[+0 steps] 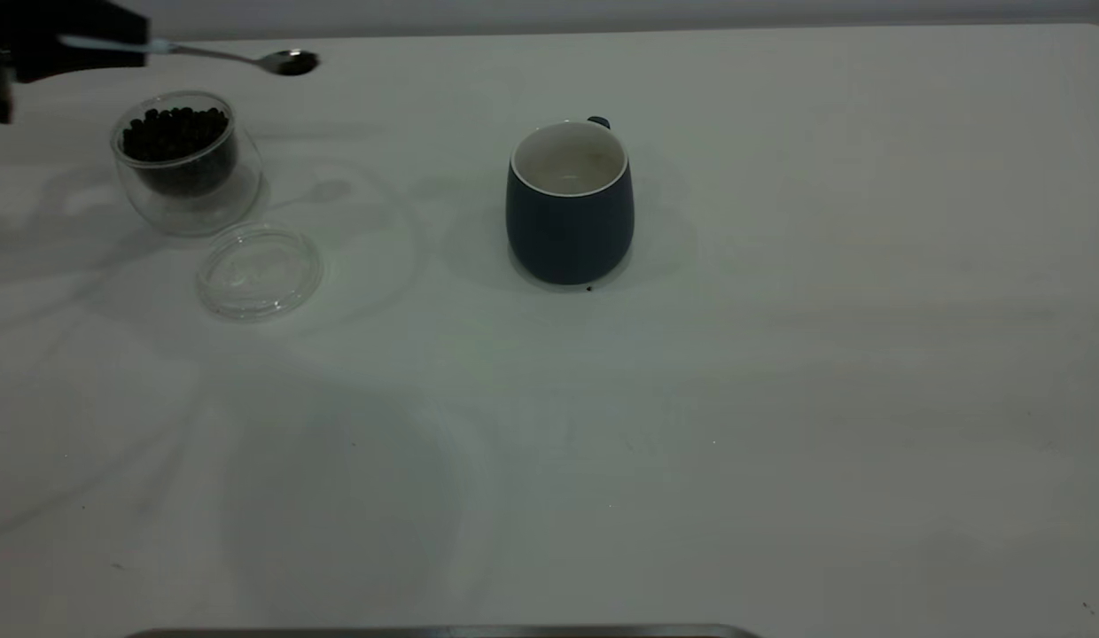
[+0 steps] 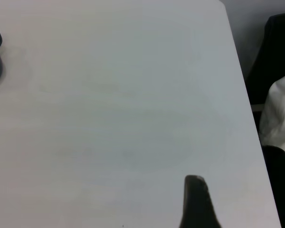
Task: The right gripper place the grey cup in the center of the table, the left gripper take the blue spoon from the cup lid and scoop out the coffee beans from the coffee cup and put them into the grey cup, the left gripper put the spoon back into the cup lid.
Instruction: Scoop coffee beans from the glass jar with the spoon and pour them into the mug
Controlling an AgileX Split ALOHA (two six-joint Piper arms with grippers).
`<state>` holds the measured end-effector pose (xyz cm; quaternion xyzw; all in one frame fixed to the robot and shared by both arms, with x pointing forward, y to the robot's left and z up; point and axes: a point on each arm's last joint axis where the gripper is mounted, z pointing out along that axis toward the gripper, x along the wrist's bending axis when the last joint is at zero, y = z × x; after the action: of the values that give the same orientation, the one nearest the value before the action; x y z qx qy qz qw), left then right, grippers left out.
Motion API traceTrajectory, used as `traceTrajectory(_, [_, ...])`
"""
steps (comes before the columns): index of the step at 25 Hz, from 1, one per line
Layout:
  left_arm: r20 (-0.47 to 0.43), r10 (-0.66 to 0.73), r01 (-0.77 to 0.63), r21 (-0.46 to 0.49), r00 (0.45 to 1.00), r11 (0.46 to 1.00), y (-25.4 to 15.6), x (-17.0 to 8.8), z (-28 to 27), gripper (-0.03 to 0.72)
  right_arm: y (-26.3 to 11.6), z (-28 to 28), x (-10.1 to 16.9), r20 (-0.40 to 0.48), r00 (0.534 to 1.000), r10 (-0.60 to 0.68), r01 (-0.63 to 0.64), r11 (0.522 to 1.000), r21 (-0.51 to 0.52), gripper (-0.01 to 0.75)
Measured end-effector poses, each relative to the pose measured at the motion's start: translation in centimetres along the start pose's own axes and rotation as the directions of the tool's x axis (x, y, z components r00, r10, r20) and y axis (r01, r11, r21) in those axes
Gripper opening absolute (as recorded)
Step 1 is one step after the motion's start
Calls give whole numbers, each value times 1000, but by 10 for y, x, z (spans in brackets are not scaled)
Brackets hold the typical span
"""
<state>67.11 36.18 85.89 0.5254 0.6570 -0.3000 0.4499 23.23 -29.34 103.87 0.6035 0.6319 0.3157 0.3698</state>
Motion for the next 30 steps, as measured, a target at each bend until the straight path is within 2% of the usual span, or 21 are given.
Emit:
traceTrajectory(20, [62, 90, -101, 223, 994, 970, -31, -55, 108, 122, 0, 0, 0, 0, 1000, 0, 0, 1000, 0, 459])
traceTrajectory(24, [66, 98, -111, 249, 993, 962, -36, -60, 118, 122, 0, 0, 0, 0, 1000, 0, 0, 1000, 0, 459])
traceTrajectory(30, [51, 162, -170, 231, 985, 958, -36, -61, 125, 122, 0, 0, 0, 0, 1000, 0, 0, 1000, 0, 459])
